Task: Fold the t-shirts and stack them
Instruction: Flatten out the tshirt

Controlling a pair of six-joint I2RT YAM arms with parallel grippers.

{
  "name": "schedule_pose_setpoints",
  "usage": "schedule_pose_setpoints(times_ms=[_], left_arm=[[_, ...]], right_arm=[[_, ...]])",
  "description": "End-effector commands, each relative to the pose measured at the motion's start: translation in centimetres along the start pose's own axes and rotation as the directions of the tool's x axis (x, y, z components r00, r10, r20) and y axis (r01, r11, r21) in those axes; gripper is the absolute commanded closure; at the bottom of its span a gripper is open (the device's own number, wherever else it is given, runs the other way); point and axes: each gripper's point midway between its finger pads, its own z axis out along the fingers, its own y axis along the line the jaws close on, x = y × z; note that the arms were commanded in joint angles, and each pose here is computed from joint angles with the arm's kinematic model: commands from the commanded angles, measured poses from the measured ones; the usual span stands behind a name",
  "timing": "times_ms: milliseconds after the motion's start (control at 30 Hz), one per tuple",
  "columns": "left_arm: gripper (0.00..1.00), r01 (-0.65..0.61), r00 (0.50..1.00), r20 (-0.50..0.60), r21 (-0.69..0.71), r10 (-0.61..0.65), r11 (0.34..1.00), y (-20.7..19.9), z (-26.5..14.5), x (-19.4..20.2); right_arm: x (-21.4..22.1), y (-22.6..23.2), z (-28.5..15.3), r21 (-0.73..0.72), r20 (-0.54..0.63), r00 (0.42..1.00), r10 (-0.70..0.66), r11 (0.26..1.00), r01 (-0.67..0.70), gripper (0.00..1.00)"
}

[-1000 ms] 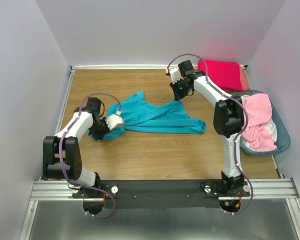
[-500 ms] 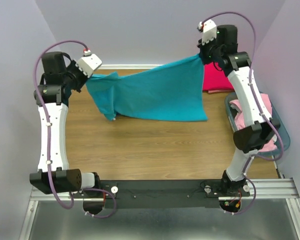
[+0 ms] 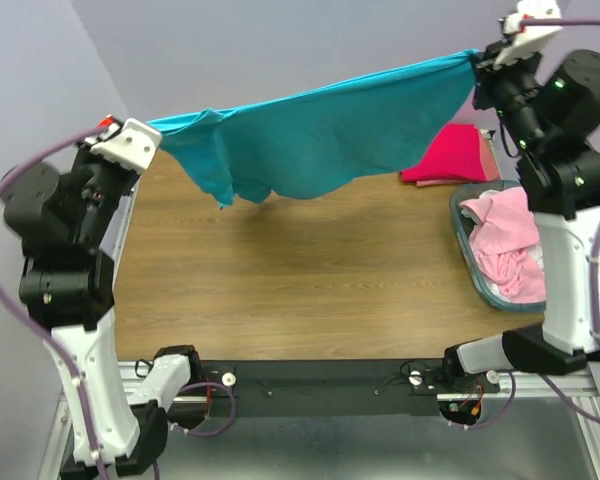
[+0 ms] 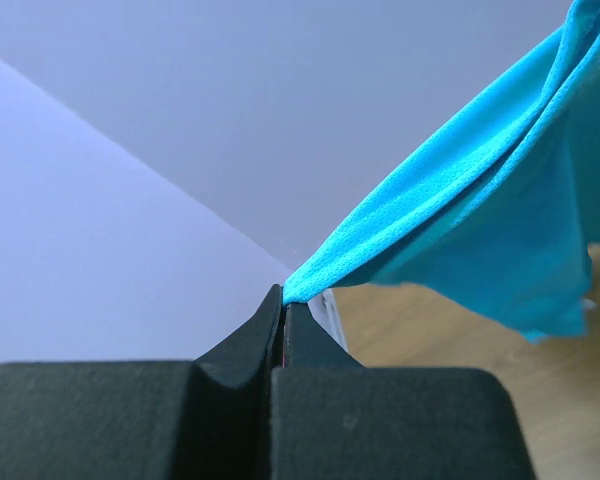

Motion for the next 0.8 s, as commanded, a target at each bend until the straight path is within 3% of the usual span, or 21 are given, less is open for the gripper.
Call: schedule_pose_setpoints(times_ms=[0, 233, 433, 533, 600, 633, 667, 767], left_arm=[[1.00, 0.039, 0.997, 0.069, -0.205, -0.025, 0.978, 3.8, -2.5, -2.7], [1.00, 0.077, 0.994, 0.088, -0.181, -0.062, 0.980, 4.4, 0.5, -2.9], [1.00, 0.109, 0.994, 0.013, -0.055, -0.109, 0.992, 2.7, 8.1, 1.3], [1.00, 0.122, 0.992, 0.024, -0.057, -0.121, 0.991, 3.3, 10.7, 1.7], [1.00, 0.126, 0.992, 0.026, -0.073, -0.124, 0.989, 4.3, 13.3, 2.2], [1.00, 0.133, 0.991, 0.026, -0.089, -0.132, 0.987, 4.9, 14.0, 2.2], [1.00, 0.147, 0.989, 0.036, -0.104, -0.144, 0.984, 5.8, 15.7, 1.9], [1.00, 0.164, 0.984, 0.089, -0.143, -0.153, 0.976, 8.3, 17.8, -0.1]], right_arm=[[-2.8, -2.6, -2.3, 0.114, 0.091, 0.995, -0.042, 0.993, 0.032, 0.99], [-1.5, -2.7, 0.2, 0.132, 0.064, 0.994, -0.087, 0.988, 0.078, 1.00], [3.9, -1.0, 6.3, 0.097, -0.033, 0.992, -0.121, 0.988, 0.124, 0.99], [6.5, -1.0, 10.0, 0.128, -0.073, 0.991, -0.113, 0.984, 0.121, 0.99], [5.4, -1.8, 11.6, 0.180, -0.036, 0.994, -0.099, 0.978, 0.104, 1.00], [7.4, -1.4, 13.7, 0.187, -0.068, 0.993, -0.093, 0.977, 0.104, 0.99], [4.5, -2.5, 13.9, 0.231, 0.006, 0.996, -0.087, 0.969, 0.084, 0.99], [1.7, -4.2, 15.6, 0.312, 0.098, 0.991, -0.089, 0.949, 0.055, 0.99]])
